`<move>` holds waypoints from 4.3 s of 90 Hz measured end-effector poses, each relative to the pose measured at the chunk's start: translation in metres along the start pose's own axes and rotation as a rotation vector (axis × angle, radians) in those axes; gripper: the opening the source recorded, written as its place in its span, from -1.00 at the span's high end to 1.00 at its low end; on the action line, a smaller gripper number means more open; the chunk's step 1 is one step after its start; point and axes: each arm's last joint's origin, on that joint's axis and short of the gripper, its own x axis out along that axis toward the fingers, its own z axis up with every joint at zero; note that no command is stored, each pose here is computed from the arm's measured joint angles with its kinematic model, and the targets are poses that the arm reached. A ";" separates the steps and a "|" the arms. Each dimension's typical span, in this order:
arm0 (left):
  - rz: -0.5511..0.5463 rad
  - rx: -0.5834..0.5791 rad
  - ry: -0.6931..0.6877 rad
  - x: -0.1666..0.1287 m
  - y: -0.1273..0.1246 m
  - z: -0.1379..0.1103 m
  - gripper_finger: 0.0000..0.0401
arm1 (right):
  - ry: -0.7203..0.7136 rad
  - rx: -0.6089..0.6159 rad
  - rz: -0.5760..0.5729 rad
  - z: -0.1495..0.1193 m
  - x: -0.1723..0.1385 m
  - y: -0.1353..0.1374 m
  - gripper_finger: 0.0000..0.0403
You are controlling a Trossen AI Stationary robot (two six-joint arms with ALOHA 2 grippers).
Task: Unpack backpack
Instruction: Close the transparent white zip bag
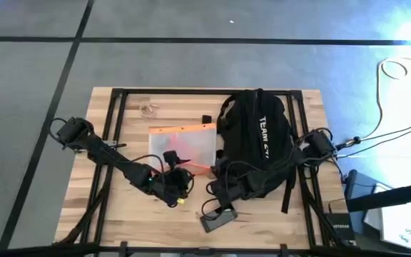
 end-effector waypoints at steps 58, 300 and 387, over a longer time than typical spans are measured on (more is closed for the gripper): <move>-0.123 -0.377 -0.084 -0.011 -0.012 0.013 -0.40 | -0.114 0.292 -0.109 0.025 0.013 -0.074 0.99; 0.172 -0.396 -0.099 -0.001 0.004 0.002 0.99 | -0.326 0.386 -0.039 0.049 -0.032 -0.105 0.99; 0.203 -0.388 0.001 -0.011 0.006 -0.020 0.99 | -0.120 0.299 0.056 0.028 -0.027 -0.091 0.99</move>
